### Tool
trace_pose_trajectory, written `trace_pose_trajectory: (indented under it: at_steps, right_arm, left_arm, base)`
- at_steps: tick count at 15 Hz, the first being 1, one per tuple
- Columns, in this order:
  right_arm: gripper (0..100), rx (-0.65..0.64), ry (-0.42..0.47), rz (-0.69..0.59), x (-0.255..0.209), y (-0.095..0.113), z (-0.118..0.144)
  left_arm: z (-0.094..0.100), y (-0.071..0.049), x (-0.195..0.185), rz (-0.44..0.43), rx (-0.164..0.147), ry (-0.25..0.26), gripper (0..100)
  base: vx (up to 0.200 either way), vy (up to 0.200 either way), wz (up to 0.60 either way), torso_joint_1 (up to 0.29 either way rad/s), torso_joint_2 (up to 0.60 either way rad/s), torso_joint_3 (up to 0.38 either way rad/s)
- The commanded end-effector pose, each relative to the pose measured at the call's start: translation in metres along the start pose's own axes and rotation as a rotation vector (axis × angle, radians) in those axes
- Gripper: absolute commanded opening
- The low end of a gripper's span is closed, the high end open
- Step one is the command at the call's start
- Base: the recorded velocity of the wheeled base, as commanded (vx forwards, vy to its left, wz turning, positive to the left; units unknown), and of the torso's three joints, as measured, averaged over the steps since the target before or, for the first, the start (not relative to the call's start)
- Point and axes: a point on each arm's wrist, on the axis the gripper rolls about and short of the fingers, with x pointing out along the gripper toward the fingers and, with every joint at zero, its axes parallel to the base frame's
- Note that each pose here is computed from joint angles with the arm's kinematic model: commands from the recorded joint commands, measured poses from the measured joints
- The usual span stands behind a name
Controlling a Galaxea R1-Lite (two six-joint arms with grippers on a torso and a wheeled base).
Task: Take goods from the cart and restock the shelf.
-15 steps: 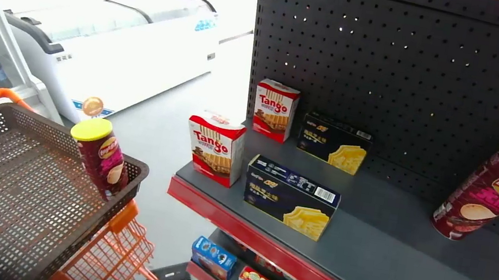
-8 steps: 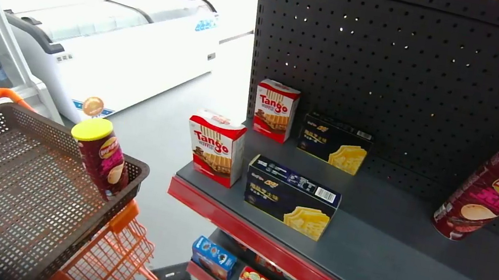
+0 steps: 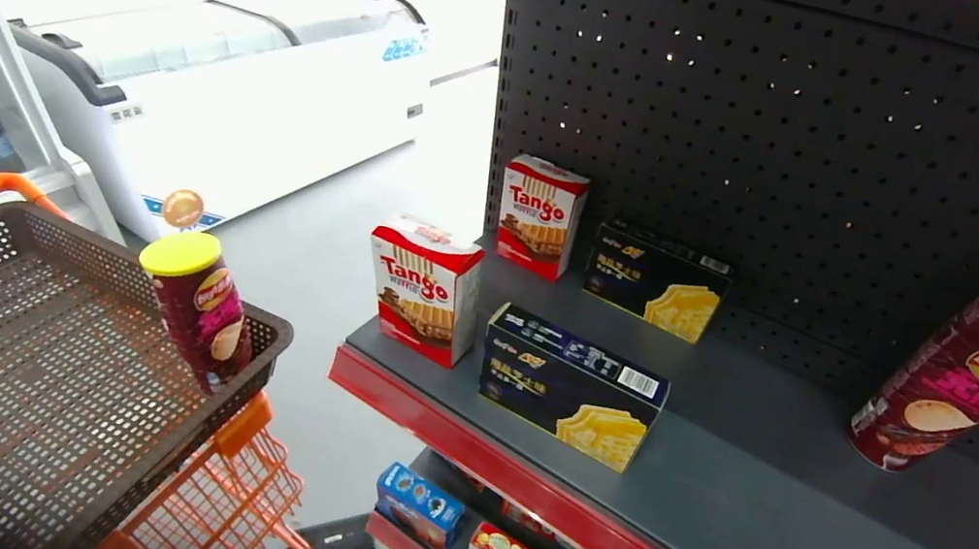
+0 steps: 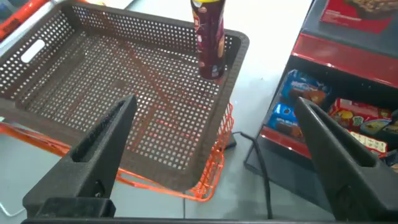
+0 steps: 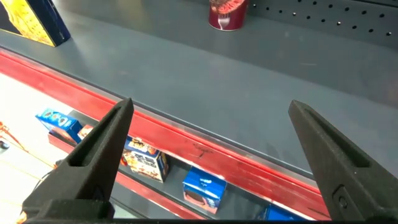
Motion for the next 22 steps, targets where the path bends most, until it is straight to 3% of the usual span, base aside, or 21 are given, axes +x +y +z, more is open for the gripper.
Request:
trace_pose_trajectory:
  at_steps: [1,2,4,5,7,9,10,11,13,18,22]
  right_arm:
    - [100,0.0,0.0,0.001,0.0,0.0,0.0]
    - [100,0.0,0.001,0.0,0.0,0.0,0.0]
    - [100,0.0,0.001,0.0,0.0,0.0,0.0]
    - [100,0.0,0.0,0.0,0.0,0.0,0.0]
    - [100,0.0,0.0,0.0,0.0,0.0,0.0]
    - [100,0.0,0.001,0.0,0.0,0.0,0.0]
    - [100,0.0,0.0,0.0,0.0,0.0,0.0]
    - [100,0.0,0.001,0.0,0.0,0.0,0.0]
    - [100,0.0,0.0,0.0,0.0,0.0,0.0]
    - [100,0.0,0.0,0.0,0.0,0.0,0.0]
    - [100,0.0,0.0,0.0,0.0,0.0,0.0]
  left_arm:
    - [0.007,0.012,0.077,-0.007,-0.032,0.183,100]
    - [0.006,0.015,0.095,-0.014,-0.033,0.185,100]
    - [0.006,0.015,0.095,-0.014,-0.033,0.185,100]
    - [-0.011,0.018,0.152,-0.023,-0.011,0.152,100]
    - [-0.023,0.019,0.17,-0.022,-0.01,0.143,100]
    - [-0.046,0.021,0.203,-0.018,-0.001,0.087,100]
    - [-0.047,0.021,0.204,-0.017,-0.001,0.084,100]
    - [-0.057,0.022,0.22,-0.013,0.004,0.026,100]
    - [-0.069,0.02,0.249,-0.022,0.007,-0.031,100]
    - [-0.063,0.025,0.305,-0.015,0.013,-0.136,100]
    - [-0.063,0.019,0.33,-0.035,0.004,-0.175,100]
  base:
    - [0.0,0.0,0.0,0.0,0.0,0.0]
    - [0.0,0.0,0.0,0.0,0.0,0.0]
    - [0.0,0.0,0.0,0.0,0.0,0.0]
    - [0.0,0.0,0.0,0.0,0.0,0.0]
    - [0.0,0.0,0.0,0.0,0.0,0.0]
    - [0.0,0.0,0.0,0.0,0.0,0.0]
    - [0.0,0.0,0.0,0.0,0.0,0.0]
    - [0.0,0.0,0.0,0.0,0.0,0.0]
    - [0.0,0.0,0.0,0.0,0.0,0.0]
    - [0.0,0.0,0.0,0.0,0.0,0.0]
    - [0.0,0.0,0.0,0.0,0.0,0.0]
